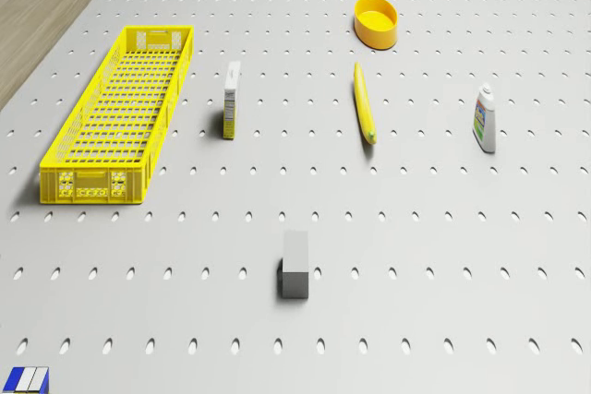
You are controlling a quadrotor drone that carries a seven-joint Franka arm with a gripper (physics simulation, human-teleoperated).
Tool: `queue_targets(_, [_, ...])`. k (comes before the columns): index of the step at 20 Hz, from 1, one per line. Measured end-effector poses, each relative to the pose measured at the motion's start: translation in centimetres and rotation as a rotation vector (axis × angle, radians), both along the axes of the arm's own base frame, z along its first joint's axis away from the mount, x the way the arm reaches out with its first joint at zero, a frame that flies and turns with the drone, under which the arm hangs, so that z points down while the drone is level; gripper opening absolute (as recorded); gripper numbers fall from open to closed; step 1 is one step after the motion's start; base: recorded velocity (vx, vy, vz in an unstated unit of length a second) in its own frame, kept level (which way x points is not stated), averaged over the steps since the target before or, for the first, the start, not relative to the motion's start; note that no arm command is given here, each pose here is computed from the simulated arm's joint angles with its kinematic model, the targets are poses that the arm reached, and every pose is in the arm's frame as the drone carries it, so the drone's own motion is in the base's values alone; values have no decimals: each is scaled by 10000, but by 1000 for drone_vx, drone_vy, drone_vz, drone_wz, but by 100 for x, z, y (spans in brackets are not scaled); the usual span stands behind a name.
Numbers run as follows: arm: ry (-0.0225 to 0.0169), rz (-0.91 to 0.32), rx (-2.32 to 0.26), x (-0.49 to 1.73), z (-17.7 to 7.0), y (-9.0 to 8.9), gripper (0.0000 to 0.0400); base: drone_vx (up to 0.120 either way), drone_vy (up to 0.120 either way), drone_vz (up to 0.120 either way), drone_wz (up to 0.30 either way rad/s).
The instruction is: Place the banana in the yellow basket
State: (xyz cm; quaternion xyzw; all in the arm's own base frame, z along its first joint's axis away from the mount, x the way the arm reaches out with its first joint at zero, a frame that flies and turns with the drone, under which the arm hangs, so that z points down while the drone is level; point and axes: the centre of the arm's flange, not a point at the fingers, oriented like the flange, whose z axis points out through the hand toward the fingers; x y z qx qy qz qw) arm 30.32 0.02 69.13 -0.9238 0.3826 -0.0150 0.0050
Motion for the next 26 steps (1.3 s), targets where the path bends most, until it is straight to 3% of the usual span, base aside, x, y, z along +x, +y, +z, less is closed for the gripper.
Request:
queue_targets(17, [-129,-8,-376,-13,-1,37,400,120,-120,0,0])
queue_targets(26, [-195,-38,-1799,-19,-17,178,400,120,-120,0,0])
